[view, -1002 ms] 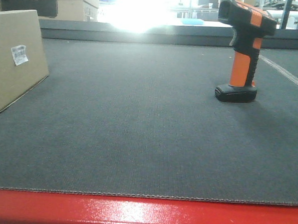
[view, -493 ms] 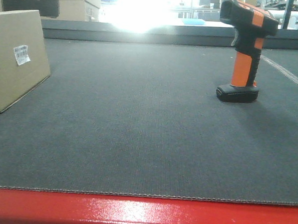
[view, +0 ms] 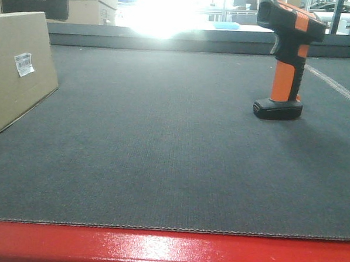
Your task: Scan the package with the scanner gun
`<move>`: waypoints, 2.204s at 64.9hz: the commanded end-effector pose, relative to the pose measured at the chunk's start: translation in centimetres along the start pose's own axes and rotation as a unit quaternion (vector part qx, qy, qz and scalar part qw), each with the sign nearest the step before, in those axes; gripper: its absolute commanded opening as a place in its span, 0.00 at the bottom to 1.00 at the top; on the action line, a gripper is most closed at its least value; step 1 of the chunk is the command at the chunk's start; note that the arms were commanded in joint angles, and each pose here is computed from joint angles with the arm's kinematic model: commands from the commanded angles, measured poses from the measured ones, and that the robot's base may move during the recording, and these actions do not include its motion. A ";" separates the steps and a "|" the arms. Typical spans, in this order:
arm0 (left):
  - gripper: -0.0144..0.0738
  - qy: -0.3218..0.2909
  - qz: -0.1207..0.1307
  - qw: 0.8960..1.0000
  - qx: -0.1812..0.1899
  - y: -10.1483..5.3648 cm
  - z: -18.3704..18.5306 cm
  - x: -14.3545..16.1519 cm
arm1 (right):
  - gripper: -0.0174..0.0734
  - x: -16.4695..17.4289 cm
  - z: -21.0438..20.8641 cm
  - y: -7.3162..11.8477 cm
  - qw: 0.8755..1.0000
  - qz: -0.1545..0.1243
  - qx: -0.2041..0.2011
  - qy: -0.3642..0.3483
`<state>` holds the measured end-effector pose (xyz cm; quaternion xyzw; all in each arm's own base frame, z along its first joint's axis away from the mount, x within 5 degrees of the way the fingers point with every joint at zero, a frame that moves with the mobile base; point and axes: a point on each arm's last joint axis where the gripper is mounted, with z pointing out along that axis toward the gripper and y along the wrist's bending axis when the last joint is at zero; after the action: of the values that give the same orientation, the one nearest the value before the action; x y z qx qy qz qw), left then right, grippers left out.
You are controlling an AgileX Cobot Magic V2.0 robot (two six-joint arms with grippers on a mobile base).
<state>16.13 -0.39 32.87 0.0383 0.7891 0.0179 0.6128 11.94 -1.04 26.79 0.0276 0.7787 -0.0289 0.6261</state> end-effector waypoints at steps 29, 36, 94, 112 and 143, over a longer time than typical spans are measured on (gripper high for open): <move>0.04 -0.077 -0.002 0.997 0.001 -0.4 -3.7 3.6 | 0.02 -1.0 -4.7 0.2 0.994 -0.009 -0.001 -0.113; 0.04 -0.079 -0.002 0.997 0.001 -0.4 -3.7 3.6 | 0.02 -1.0 -4.7 0.2 0.994 -0.009 -0.001 -0.113; 0.04 -0.155 -0.025 0.987 -0.021 -0.7 -7.2 12.3 | 0.02 -1.0 -4.7 0.2 0.994 -0.009 -0.001 -0.113; 0.04 -0.162 -0.029 0.986 -0.020 -0.9 -7.3 13.9 | 0.02 -0.9 -4.7 0.1 0.994 -0.009 -0.001 -0.113; 0.04 -0.164 -0.029 0.986 -0.020 -0.9 -7.3 13.8 | 0.02 -0.9 -4.7 0.1 0.994 -0.009 -0.001 -0.113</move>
<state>5.69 0.02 20.97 0.0063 0.6880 0.0088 0.7256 7.69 -0.45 28.52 0.0175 0.7102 -0.0287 0.7032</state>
